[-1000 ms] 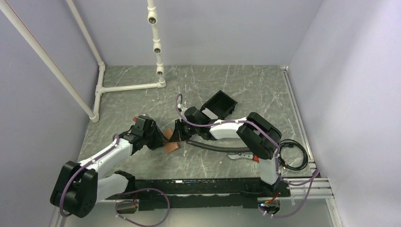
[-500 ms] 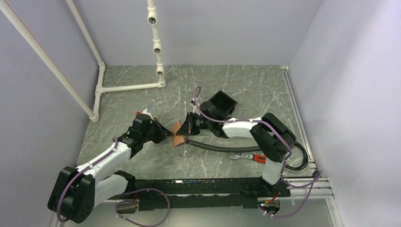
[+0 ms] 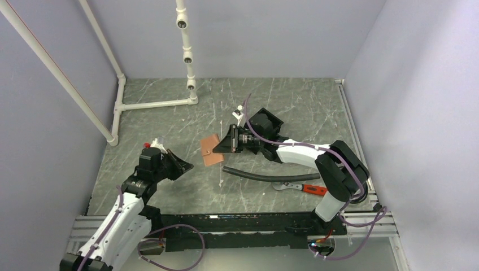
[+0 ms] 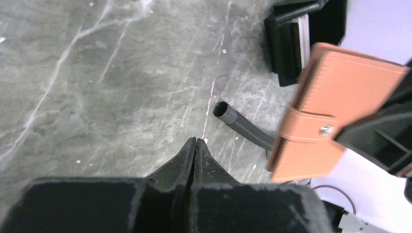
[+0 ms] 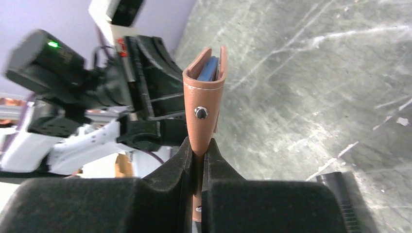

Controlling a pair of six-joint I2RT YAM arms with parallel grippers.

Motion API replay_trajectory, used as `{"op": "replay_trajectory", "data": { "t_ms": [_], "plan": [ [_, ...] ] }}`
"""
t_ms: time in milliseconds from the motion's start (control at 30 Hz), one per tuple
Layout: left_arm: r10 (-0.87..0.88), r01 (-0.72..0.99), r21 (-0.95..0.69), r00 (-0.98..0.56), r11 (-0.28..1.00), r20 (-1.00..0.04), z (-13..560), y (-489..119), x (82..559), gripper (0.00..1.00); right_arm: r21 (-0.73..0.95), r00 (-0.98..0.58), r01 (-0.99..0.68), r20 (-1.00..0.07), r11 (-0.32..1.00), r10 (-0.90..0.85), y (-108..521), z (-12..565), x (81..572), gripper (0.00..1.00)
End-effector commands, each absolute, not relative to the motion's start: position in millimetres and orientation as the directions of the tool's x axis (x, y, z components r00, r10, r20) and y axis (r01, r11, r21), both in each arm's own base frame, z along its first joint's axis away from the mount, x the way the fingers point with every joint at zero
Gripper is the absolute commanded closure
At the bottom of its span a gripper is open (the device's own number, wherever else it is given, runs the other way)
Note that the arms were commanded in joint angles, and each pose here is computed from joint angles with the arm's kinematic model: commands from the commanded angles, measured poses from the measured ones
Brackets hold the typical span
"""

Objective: Put the credit cards into the card holder
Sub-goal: Open the card holder at the center of the board.

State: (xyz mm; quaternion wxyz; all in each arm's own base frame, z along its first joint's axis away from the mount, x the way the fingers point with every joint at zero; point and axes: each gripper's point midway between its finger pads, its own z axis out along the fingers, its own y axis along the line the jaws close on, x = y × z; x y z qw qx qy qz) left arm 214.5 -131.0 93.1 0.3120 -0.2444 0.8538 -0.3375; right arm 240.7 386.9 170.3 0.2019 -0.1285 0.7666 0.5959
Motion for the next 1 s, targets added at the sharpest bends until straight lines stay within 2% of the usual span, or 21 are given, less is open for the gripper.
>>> {"op": "replay_trajectory", "data": {
  "t_ms": [0, 133, 167, 200, 533, 800, 967],
  "plan": [
    [-0.535, -0.061, -0.748, -0.737, 0.661, -0.413, 129.3, -143.7, 211.9, 0.82, 0.768, -0.820, -0.544, -0.572, 0.338, -0.019, 397.6, 164.3, 241.0, 1.00],
    [-0.478, -0.033, -0.696, -0.750, 0.717, -0.457, 150.5, -146.2, 218.7, 0.49, 0.691, -0.782, -0.582, -0.621, 0.429, -0.061, 408.9, 156.8, 241.4, 1.00],
    [-0.473, -0.031, -0.689, -0.749, 0.724, -0.464, 154.3, -148.6, 221.2, 0.43, 0.680, -0.777, -0.587, -0.626, 0.439, -0.070, 412.2, 156.0, 238.6, 1.00],
    [-0.470, -0.032, -0.682, -0.748, 0.731, -0.469, 157.0, -150.6, 223.7, 0.42, 0.675, -0.774, -0.590, -0.629, 0.443, -0.073, 414.8, 155.6, 237.7, 1.00],
    [-0.442, -0.084, -0.606, -0.763, 0.791, -0.471, 141.4, -162.0, 238.9, 0.47, 0.688, -0.773, -0.593, -0.631, 0.419, -0.057, 421.9, 168.8, 235.4, 1.00],
    [-0.458, -0.058, -0.694, -0.790, 0.718, -0.407, 129.6, -186.4, 236.2, 0.47, 0.767, -0.793, -0.586, -0.609, 0.260, 0.010, 431.4, 202.5, 222.4, 1.00],
    [-0.460, -0.066, -0.705, -0.799, 0.706, -0.387, 122.5, -189.4, 234.6, 0.62, 0.777, -0.787, -0.592, -0.615, 0.216, 0.057, 430.9, 220.8, 221.0, 1.00]
  ]
}}
